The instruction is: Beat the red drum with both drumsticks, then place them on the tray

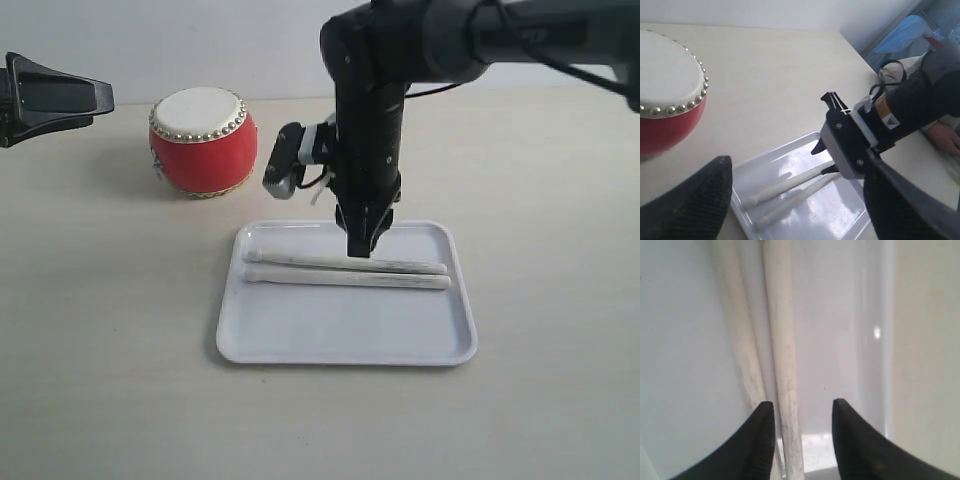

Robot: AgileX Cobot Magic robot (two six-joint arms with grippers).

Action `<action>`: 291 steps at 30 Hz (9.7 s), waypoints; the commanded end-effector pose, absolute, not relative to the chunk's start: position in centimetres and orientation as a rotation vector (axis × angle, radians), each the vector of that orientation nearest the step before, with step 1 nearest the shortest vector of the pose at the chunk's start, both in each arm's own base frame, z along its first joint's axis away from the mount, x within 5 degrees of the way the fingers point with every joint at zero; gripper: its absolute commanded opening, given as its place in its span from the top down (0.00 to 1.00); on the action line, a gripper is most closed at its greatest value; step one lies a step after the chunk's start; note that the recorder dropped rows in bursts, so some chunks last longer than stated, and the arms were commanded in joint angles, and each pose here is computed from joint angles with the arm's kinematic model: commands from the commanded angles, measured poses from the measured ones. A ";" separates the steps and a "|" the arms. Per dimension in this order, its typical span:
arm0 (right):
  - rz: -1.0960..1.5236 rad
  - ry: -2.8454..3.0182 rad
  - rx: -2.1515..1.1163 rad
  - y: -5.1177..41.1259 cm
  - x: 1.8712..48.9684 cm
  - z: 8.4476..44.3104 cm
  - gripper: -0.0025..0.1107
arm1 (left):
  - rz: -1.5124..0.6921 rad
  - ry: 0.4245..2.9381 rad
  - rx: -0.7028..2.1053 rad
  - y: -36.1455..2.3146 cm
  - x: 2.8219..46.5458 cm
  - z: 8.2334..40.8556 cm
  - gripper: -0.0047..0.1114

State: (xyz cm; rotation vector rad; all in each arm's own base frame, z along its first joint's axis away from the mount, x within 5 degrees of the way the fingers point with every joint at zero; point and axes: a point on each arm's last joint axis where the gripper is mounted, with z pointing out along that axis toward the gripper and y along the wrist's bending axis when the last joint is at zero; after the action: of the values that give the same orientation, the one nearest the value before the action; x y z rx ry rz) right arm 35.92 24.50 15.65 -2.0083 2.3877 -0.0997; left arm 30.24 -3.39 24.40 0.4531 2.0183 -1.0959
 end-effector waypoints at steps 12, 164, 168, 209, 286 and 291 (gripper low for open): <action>0.248 2.344 -1.580 23.5 30.9 30.7 0.86 | -1.099 2.019 0.489 -3.5 29.8 24.6 0.96; 0.155 2.071 -0.275 8.8 33.6 26.1 0.98 | -0.026 1.833 -0.121 0.3 5.3 18.1 0.96; 0.155 2.071 -0.275 8.8 33.6 26.1 0.98 | -0.026 1.833 -0.121 0.3 5.3 18.1 0.96; 0.102 1.865 -0.199 2.2 11.9 24.7 0.98 | -0.026 1.833 -0.121 0.3 5.3 18.1 0.96; 0.107 1.762 0.101 0.0 5.5 18.8 0.98 | -0.026 1.833 -0.121 0.3 5.3 18.1 0.96; 0.107 1.762 0.101 0.0 5.5 18.8 0.98 | -0.024 1.833 -0.119 0.3 5.3 18.1 0.96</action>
State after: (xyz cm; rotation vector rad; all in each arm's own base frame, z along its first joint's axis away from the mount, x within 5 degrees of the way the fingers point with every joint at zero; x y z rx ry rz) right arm 5.50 0.06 18.85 0.1058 1.7688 0.1206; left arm 5.33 0.30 18.17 -0.1129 1.8422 -0.0269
